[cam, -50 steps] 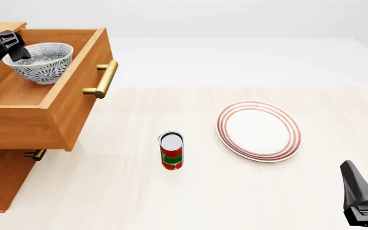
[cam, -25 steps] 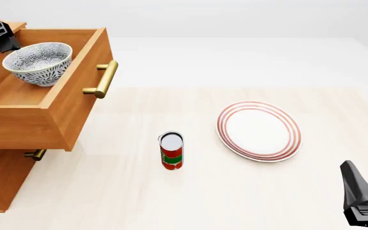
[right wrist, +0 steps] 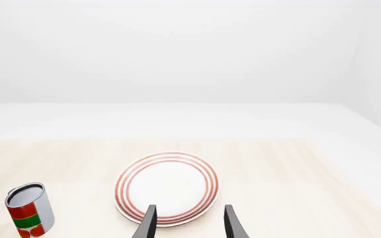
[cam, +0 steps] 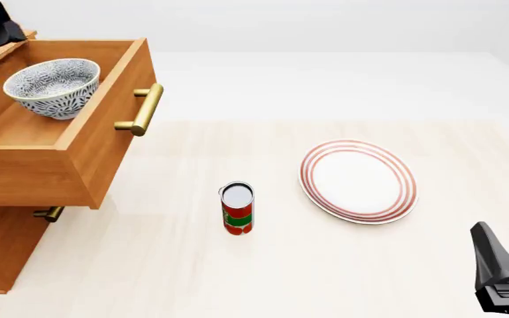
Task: Put the bowl in the top drawer of the cabinet.
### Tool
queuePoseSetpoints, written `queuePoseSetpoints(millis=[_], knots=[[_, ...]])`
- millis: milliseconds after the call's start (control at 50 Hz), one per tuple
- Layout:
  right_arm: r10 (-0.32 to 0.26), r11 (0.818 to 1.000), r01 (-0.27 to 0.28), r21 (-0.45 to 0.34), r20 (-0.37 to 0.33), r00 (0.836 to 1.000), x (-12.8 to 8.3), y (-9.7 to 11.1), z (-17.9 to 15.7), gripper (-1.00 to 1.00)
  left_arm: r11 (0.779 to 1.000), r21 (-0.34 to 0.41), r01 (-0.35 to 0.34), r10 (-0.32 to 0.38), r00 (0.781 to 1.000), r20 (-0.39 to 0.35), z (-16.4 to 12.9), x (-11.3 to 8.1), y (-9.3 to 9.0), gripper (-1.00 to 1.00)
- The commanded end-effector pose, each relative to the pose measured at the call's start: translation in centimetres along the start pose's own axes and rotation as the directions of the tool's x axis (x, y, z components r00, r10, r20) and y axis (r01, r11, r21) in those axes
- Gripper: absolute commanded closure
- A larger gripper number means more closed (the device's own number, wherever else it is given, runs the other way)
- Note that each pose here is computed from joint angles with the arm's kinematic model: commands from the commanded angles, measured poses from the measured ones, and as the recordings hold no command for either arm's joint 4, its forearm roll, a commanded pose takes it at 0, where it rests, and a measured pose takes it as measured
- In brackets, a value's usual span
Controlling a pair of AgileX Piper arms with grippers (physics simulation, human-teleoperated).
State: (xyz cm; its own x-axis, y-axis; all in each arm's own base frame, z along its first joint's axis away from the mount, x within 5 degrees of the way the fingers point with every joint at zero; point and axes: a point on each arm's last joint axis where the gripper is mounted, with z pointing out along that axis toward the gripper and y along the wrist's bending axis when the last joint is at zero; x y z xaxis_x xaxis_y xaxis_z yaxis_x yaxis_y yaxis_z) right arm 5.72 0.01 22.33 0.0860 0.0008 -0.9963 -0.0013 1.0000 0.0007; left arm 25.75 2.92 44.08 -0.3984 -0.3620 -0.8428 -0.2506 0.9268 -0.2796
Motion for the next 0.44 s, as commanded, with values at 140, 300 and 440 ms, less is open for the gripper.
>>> queuePoseSetpoints(millis=[140,300,440], knots=[[0.000,1.000,0.000,0.000,0.000,1.000,0.0,0.0,0.0,-1.00,0.998,0.059,-0.008,0.005,0.999,0.050,-4.0,-0.3,-1.2,-1.00],[-0.001,1.000,0.001,0.000,0.000,1.000,0.0,0.0,0.0,-1.00,0.993,0.113,-0.018,0.010,0.998,0.066,-5.9,0.0,-2.1,-1.00],[0.000,1.000,0.000,0.000,0.000,1.000,0.5,0.0,-0.1,-1.00,0.977,0.204,-0.059,0.037,0.993,0.109,-8.7,0.3,-3.4,-1.00]])
